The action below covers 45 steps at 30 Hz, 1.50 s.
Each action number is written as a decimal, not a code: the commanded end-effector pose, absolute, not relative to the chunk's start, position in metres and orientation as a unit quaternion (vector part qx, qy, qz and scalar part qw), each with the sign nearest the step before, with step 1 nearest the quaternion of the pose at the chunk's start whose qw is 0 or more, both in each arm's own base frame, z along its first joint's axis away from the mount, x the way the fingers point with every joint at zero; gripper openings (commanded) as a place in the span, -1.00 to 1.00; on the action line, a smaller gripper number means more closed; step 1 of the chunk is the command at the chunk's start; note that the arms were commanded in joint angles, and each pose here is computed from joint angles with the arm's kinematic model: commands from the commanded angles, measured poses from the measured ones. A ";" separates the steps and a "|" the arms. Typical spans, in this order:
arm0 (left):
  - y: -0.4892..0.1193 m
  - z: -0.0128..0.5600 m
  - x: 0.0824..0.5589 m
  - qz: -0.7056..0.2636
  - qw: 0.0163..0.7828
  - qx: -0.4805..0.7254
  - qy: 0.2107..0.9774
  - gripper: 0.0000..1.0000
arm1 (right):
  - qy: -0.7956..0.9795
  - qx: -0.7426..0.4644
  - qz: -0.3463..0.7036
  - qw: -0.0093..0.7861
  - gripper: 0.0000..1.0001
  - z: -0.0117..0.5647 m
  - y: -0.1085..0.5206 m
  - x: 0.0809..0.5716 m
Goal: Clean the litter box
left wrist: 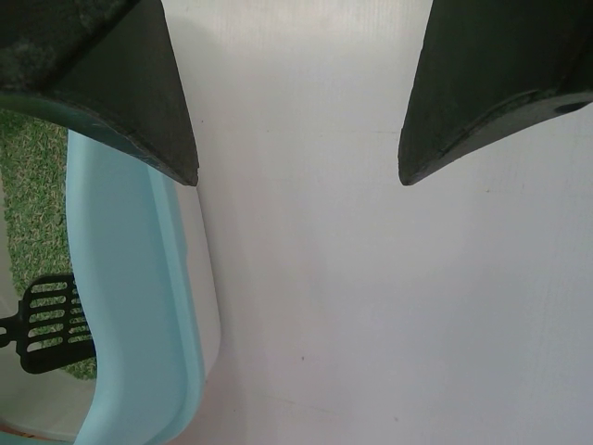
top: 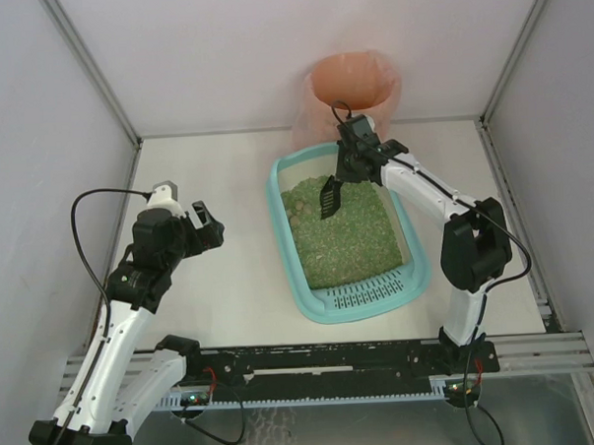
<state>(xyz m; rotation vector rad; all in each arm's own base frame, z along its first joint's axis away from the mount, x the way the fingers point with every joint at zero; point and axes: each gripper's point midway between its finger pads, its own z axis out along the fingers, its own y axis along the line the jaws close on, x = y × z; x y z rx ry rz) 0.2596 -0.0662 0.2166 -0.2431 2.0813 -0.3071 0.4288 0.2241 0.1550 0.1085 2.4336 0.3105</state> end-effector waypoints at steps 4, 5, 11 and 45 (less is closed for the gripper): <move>-0.068 0.215 0.262 -0.134 0.498 -0.098 0.851 0.84 | 0.943 0.053 0.164 0.283 -1.00 0.137 0.236 0.414; -0.067 0.214 0.262 -0.133 0.498 -0.098 0.851 0.84 | 0.942 0.058 0.180 0.277 -1.00 0.133 0.239 0.412; -0.069 0.214 0.263 -0.136 0.496 -0.097 0.852 0.83 | 0.932 0.079 0.257 0.244 -1.00 0.114 0.275 0.401; -0.070 0.215 0.262 -0.140 0.499 -0.095 0.850 0.83 | 0.808 0.239 0.399 0.362 -1.00 0.184 0.221 0.381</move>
